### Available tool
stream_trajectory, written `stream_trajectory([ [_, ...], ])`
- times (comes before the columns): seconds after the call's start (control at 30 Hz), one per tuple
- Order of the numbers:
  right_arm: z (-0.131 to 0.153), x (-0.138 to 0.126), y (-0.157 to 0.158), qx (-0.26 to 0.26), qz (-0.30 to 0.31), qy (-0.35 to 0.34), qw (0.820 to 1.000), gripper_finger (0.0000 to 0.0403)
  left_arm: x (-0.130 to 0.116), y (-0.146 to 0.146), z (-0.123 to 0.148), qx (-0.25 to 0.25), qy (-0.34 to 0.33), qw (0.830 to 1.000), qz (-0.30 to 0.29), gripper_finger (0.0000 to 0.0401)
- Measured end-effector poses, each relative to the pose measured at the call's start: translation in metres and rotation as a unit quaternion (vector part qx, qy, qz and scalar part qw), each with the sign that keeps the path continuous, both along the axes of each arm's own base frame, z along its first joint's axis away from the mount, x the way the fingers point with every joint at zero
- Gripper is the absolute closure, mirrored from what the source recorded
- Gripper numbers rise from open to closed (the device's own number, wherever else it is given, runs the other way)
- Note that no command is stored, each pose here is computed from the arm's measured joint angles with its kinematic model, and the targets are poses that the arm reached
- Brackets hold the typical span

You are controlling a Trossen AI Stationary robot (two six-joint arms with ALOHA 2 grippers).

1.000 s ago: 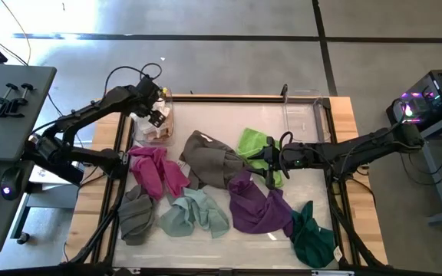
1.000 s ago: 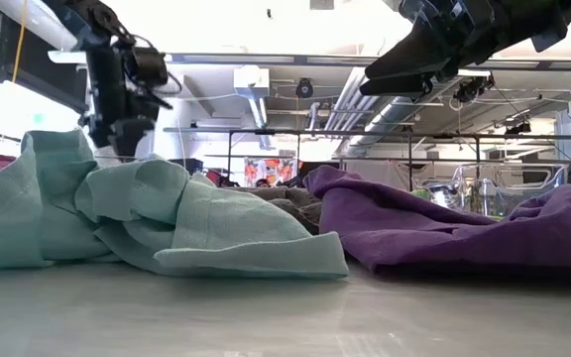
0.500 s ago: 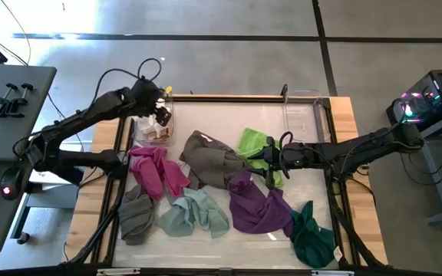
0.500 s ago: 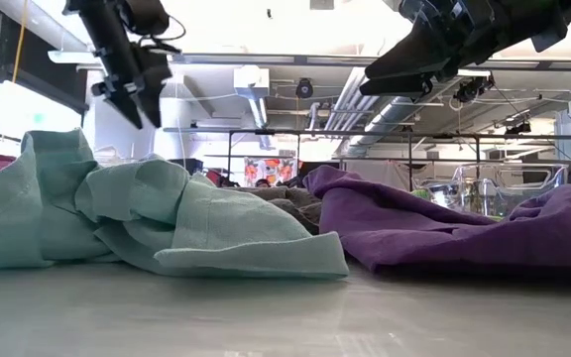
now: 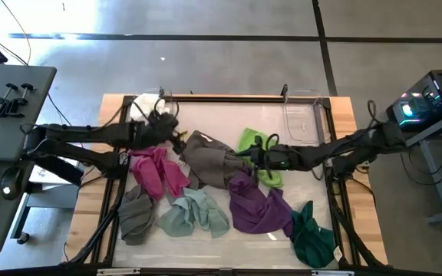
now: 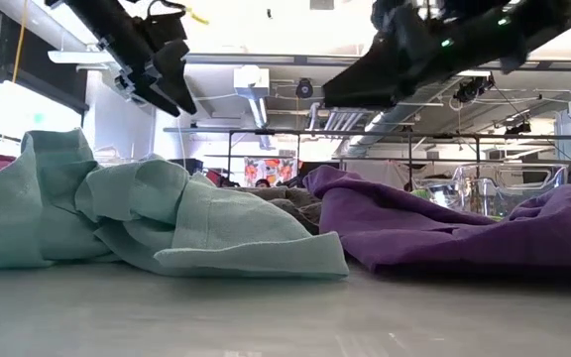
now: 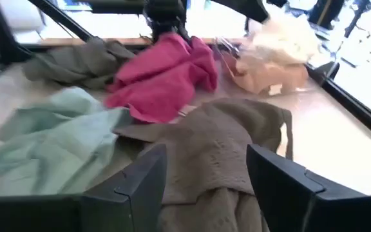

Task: Sort towels by color in basket
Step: Put the top gray towel into the right transparent bin

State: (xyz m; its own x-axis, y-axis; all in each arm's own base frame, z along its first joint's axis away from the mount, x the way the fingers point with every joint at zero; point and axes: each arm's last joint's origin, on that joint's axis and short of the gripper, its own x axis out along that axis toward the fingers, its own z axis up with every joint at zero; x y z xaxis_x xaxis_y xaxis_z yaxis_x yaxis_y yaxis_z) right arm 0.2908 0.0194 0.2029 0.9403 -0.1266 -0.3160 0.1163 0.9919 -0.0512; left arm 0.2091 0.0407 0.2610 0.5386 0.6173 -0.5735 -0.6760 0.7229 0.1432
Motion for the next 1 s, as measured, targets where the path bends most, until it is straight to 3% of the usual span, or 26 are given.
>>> stream_trajectory([
  [0.23, -0.014, 0.041, -0.013, -0.013, 0.003, 0.067, 0.998, 0.012, -0.002, -0.038, -0.029, -0.001, -0.038, 0.999, 0.001, 0.0128],
  [0.4, -0.03, 0.073, -0.02, -0.027, 0.014, 0.113, 0.993, 0.0107, -0.011, -0.056, -0.047, -0.01, -0.064, 0.998, 0.023, 0.0128],
  [0.77, -0.07, 0.136, -0.03, -0.024, 0.006, 0.218, 0.976, 0.014, -0.017, -0.084, -0.067, -0.006, -0.146, 0.989, 0.032, 0.0128],
  [1.0, -0.092, 0.149, -0.042, 0.003, 0.015, 0.254, 0.967, 0.0207, -0.019, -0.088, -0.066, 0.005, -0.148, 0.989, 0.026, 0.0128],
])
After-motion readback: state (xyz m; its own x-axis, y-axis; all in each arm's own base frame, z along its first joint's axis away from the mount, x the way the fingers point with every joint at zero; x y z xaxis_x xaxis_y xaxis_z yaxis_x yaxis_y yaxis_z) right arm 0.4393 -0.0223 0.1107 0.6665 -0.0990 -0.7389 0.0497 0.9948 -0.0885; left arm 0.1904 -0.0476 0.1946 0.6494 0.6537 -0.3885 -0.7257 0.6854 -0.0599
